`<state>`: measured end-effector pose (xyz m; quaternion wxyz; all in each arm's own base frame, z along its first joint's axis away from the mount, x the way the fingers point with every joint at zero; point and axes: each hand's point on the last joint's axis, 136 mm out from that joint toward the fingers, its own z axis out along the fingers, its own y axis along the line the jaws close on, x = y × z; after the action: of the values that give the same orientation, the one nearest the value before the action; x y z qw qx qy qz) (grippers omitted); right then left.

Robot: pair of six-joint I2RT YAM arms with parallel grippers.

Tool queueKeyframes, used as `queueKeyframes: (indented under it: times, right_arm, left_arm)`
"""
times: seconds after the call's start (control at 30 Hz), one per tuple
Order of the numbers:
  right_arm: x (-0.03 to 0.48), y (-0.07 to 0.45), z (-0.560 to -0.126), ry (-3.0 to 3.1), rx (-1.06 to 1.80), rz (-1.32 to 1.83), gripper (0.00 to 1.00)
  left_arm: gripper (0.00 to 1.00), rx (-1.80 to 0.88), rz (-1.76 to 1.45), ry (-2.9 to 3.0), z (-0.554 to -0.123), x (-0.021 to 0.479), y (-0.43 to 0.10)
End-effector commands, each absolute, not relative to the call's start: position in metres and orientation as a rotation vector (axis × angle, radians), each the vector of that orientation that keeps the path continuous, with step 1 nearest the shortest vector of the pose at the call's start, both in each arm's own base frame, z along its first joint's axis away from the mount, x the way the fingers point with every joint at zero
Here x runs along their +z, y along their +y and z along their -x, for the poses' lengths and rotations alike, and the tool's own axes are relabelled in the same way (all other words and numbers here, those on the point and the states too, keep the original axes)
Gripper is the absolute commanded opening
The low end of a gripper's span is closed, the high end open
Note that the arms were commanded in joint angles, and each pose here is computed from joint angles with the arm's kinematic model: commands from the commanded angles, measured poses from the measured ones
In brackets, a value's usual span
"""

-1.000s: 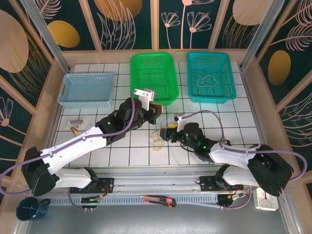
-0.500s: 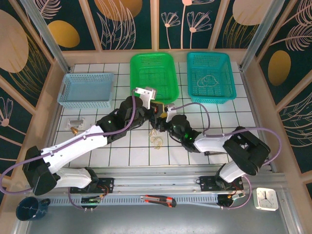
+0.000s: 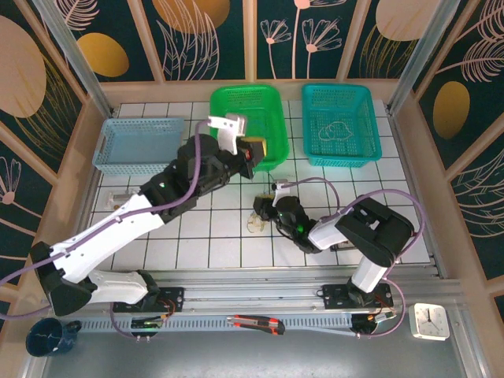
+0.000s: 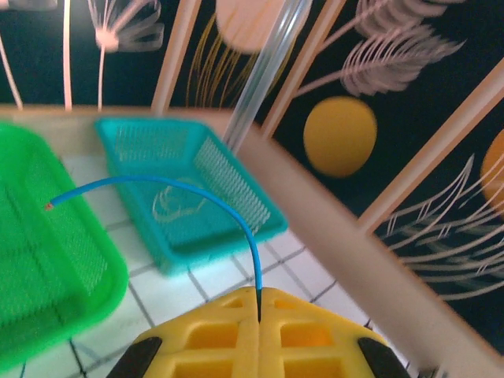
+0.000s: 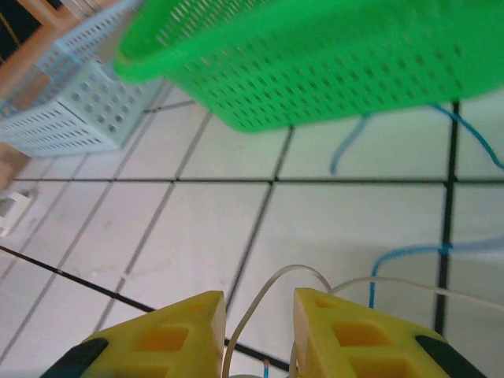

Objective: Untangle the cables

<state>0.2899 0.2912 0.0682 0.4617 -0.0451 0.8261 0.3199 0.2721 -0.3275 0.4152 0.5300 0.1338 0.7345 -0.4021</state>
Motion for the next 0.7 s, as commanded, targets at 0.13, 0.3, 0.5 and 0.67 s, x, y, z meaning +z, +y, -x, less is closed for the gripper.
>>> queueKeyframes:
  times: [0.13,0.3,0.5,0.67]
  right_arm:
    - [0.047,0.279,-0.278,2.071,0.762,0.034,0.29]
    - [0.048,0.279,-0.273,2.075,0.776,0.036,0.33]
    - [0.066,0.287,-0.269,2.071,0.812,0.069,0.53]
    - [0.088,0.292,-0.269,2.075,0.807,0.104,0.63]
  left_arm:
    - [0.0,-0.893,-0.302,1.556,-0.272,0.507,-0.308]
    - [0.0,-0.812,-0.285,1.541,-0.281,0.516,-0.299]
    - [0.0,-0.695,-0.212,1.584,-0.311,0.499,-0.267]
    - [0.0,-0.566,-0.142,1.625,-0.339,0.475,-0.234]
